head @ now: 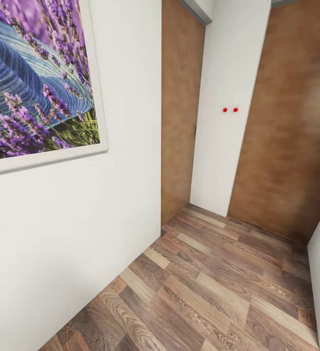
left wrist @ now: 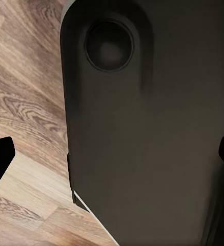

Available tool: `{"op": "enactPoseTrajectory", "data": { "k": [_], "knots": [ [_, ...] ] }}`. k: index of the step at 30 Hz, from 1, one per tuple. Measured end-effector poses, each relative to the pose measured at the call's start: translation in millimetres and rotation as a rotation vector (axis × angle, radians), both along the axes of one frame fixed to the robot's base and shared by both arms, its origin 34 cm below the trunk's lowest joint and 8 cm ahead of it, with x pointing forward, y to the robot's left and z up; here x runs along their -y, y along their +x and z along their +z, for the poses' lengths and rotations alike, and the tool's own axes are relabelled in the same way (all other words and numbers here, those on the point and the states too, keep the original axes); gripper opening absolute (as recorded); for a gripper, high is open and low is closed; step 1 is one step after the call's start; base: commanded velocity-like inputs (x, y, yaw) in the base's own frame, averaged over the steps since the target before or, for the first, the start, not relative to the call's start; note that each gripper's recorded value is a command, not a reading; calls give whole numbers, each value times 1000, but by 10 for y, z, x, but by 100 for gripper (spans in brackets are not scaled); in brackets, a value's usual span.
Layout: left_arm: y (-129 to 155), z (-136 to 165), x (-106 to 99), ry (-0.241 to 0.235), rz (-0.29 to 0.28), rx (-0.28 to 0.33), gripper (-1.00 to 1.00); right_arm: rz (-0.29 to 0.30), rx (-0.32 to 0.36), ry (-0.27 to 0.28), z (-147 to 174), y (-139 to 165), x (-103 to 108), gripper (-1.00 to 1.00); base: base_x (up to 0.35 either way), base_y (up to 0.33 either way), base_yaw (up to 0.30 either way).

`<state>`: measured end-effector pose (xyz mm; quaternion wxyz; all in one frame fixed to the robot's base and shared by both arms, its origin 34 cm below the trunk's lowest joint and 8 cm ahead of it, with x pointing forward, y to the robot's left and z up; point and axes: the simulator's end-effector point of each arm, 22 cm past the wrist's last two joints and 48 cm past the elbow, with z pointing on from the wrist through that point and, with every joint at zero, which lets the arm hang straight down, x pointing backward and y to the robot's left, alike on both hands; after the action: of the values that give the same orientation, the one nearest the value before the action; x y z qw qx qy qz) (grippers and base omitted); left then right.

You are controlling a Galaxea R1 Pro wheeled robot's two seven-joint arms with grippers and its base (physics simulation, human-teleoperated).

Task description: In the bedroom, move the book from the bed onto either nightstand, and place the two sandals side by side next to the bed.

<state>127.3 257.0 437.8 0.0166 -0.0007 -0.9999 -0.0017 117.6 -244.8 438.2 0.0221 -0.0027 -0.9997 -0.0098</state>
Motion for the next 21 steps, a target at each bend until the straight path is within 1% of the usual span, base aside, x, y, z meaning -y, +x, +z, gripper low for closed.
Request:
{"op": "enactPoseTrajectory", "data": {
  "k": [3,5,8,11,12,16,21],
  "knots": [
    [-1,0,-1,0,0,0,100,0,-1,1,0,-1,-6,100,0,0,0],
    [6,0,-11,2,0,0,100,3,-1,-6,-1,4,48,100,0,0,0],
    [17,0,-26,6,0,2,100,4,4,-4,-2,28,17,100,0,0,0],
    [33,-1,-39,8,-1,4,100,4,15,8,-2,83,-87,100,0,0,0],
    [33,-1,-39,8,-1,4,100,4,15,9,-2,83,-91,100,0,0,0],
    [41,-1,-47,10,-2,5,100,4,28,30,1,150,-265,100,0,0,0],
    [46,-1,-49,11,-2,6,100,4,33,39,4,173,-337,100,0,0,0]
  ]
}}
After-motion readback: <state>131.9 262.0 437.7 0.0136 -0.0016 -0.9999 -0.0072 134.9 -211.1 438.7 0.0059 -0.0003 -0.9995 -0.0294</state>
